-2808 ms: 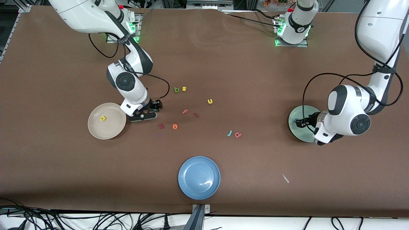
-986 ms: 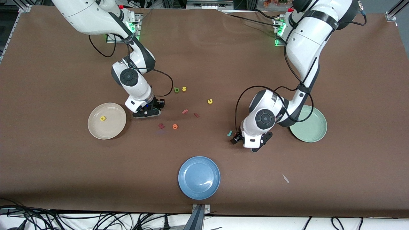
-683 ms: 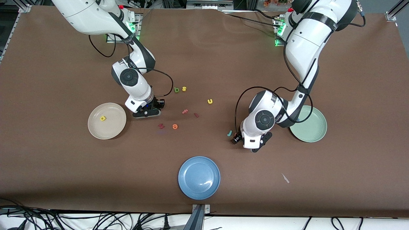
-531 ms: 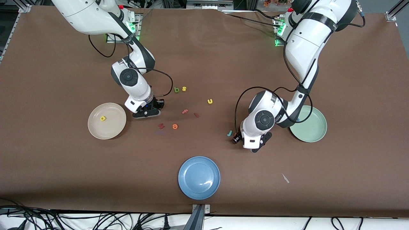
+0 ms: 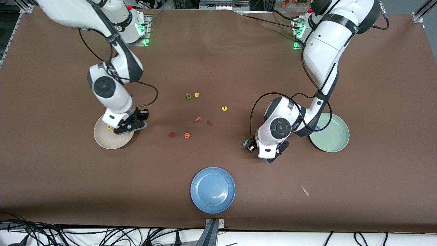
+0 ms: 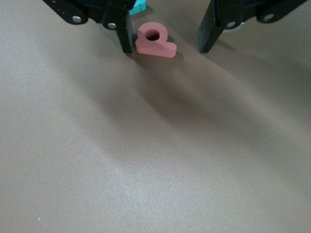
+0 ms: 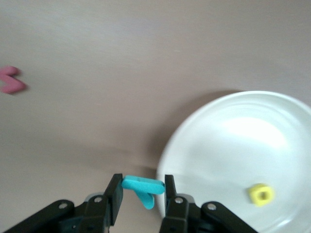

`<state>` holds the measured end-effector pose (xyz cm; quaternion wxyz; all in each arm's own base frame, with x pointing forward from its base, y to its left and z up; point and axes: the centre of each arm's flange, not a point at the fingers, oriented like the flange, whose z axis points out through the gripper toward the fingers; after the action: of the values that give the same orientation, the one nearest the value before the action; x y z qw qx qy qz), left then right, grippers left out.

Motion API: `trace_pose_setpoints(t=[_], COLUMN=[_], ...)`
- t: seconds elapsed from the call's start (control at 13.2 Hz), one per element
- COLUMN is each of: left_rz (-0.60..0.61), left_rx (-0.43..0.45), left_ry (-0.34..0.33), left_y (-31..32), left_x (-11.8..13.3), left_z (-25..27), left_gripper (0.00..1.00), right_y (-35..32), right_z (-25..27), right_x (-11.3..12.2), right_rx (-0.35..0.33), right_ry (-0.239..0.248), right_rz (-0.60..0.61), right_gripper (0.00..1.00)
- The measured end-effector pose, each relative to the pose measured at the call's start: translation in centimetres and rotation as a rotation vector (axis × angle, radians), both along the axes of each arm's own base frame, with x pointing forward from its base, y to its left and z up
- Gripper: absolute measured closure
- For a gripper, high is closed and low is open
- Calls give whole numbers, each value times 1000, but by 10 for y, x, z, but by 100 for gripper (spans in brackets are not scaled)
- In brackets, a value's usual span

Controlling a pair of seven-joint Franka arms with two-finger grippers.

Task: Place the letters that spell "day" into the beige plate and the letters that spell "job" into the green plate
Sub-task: 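Carry the pink letter to the green plate while the right gripper places the cyan letter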

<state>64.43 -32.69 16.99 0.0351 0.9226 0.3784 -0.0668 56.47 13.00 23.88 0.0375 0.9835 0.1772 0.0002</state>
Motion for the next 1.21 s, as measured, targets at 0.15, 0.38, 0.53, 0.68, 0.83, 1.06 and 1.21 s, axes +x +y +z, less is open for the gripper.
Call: trace_pose_setpoints(t=[0.15,0.38,0.53,0.68,0.83,1.06,1.21], left_rz=[0,0,0,0,0,0,0], left_rx=[0,0,0,0,1,1,1], left_ry=[0,-1,-1,0,0,0,0], left_y=[0,0,0,0,0,0,0], left_x=[0,1,1,1,1,1,1], left_z=[1,2,3,3,3,3,3], left_gripper=[45,55,60,65,66,66,66], right_y=[-41,-71,-70,-67,-56,-4,36], right_z=[-3,-4,-5,-6,-8,-13,-14], right_x=[7,11,10,9,5,-13,-27], right_rx=[-18,-32,-29,-9,11,35,43], right_ry=[12,20,22,29,35,46,49], right_rz=[59,83,82,51,-4,-125,-208], right_gripper=[61,43,23,17,16,15,14])
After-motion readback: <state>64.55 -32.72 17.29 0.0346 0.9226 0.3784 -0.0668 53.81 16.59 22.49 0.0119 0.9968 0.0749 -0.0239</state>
